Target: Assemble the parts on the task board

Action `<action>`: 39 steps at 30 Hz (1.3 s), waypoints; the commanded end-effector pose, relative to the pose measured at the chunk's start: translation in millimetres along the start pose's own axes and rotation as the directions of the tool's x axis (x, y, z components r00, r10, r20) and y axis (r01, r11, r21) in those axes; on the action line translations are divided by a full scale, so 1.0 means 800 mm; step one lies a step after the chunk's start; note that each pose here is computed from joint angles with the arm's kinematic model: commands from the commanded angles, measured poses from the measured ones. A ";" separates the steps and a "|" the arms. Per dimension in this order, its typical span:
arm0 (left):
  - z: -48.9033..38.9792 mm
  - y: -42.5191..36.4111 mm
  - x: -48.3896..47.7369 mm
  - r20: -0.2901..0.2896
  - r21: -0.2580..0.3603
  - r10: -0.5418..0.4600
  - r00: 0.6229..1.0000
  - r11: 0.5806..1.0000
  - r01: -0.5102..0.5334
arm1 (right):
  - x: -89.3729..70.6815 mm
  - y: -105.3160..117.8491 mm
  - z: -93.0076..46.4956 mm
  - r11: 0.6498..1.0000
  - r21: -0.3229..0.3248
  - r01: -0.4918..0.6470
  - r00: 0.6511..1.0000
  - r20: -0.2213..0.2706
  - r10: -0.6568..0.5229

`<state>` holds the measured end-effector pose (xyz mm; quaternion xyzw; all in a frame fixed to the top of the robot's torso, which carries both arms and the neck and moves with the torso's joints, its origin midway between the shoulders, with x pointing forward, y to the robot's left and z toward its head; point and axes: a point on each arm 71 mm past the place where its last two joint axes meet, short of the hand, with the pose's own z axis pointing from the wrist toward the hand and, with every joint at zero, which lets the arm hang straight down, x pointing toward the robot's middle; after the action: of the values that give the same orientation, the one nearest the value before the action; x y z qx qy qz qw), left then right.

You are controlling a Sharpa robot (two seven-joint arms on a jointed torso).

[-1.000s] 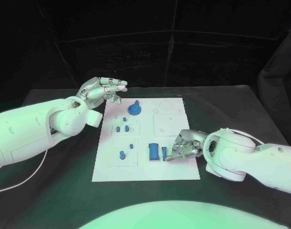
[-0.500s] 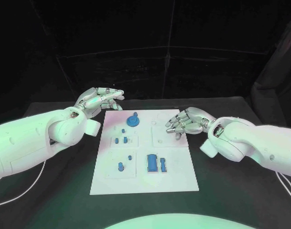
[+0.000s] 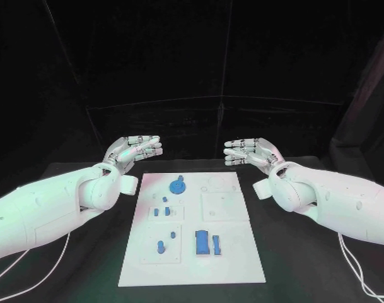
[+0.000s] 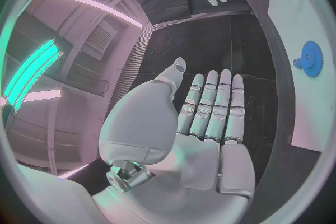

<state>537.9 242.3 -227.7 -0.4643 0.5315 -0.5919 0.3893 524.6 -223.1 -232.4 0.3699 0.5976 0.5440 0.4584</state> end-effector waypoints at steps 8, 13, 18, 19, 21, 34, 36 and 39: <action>-0.006 0.0036 0.010 0.030 0.000 0.012 0.999 1.000 -0.012 | 0.008 0.003 -0.006 1.000 -0.009 -0.029 0.999 0.045 0.030; -0.019 0.0083 0.027 0.079 -0.002 0.036 0.996 0.999 -0.036 | 0.023 0.008 -0.020 0.997 -0.016 -0.073 0.990 0.120 0.074; -0.037 0.0110 0.048 0.140 -0.003 0.066 0.988 0.998 -0.067 | 0.040 0.013 -0.039 0.993 -0.011 -0.116 0.972 0.205 0.116; -0.041 0.0111 0.052 0.153 -0.003 0.073 0.986 0.997 -0.073 | 0.043 0.014 -0.042 0.992 -0.009 -0.123 0.968 0.220 0.122; -0.049 0.0109 0.061 0.178 -0.003 0.086 0.980 0.996 -0.087 | 0.049 0.016 -0.049 0.991 -0.004 -0.135 0.960 0.246 0.132; -0.075 0.0070 0.085 0.251 -0.002 0.123 0.960 0.992 -0.126 | 0.059 0.020 -0.063 0.988 0.010 -0.155 0.944 0.295 0.145; -0.075 0.0070 0.085 0.251 -0.002 0.123 0.960 0.992 -0.126 | 0.059 0.020 -0.063 0.988 0.010 -0.155 0.944 0.295 0.145; -0.075 0.0070 0.085 0.251 -0.002 0.123 0.960 0.992 -0.126 | 0.059 0.020 -0.063 0.988 0.010 -0.155 0.944 0.295 0.145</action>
<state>461.5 191.0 -228.2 -0.5087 0.5107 -0.5096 0.4698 461.6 -191.2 -226.6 0.4964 0.5113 0.5094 0.4824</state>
